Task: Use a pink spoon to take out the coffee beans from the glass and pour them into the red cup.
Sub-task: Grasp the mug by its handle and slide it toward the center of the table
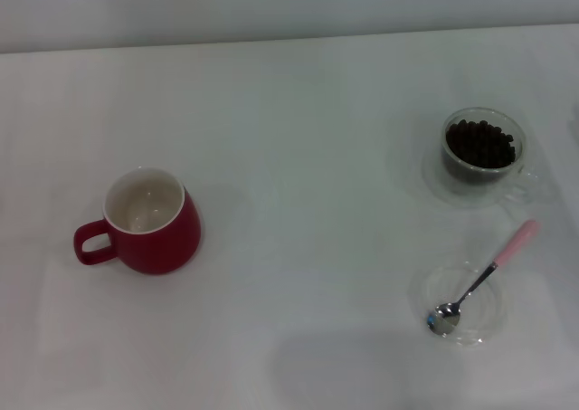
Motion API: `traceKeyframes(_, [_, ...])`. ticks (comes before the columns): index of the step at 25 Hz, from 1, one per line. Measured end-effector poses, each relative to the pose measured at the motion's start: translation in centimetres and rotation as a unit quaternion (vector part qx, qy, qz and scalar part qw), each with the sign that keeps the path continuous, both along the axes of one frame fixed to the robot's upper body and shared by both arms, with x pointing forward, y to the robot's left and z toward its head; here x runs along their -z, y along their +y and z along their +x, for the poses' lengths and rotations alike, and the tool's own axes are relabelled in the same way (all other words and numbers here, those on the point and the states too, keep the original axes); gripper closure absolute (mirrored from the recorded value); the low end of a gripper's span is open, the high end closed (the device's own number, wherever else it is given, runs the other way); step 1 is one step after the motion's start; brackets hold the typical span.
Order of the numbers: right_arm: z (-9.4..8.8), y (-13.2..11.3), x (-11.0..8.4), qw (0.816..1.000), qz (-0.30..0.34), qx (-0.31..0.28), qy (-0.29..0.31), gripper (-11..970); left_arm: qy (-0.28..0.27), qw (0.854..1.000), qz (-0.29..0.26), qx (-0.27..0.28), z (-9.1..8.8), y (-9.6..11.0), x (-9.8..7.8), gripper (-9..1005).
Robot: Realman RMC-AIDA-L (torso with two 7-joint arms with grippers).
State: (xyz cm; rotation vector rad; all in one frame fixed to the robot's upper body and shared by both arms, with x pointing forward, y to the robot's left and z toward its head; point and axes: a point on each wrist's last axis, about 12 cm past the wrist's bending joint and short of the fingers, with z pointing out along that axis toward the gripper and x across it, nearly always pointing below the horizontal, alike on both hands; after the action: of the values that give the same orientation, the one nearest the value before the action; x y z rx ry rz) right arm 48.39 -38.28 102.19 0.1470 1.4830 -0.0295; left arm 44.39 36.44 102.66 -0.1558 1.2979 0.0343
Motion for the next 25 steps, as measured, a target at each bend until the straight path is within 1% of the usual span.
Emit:
traceKeyframes(21, [-0.37, -0.22, 0.13, 1.000, 0.007, 0.004, 0.001, 161, -0.001, 1.000, 0.001, 0.001, -0.24, -0.03, 0.02, 240])
traceKeyframes(25, [-0.34, -0.41, 0.11, 1.000, 0.004, 0.005, 0.003, 163, 0.006, 1.000, 0.001, 0.013, -0.92, -0.36, 0.37, 240])
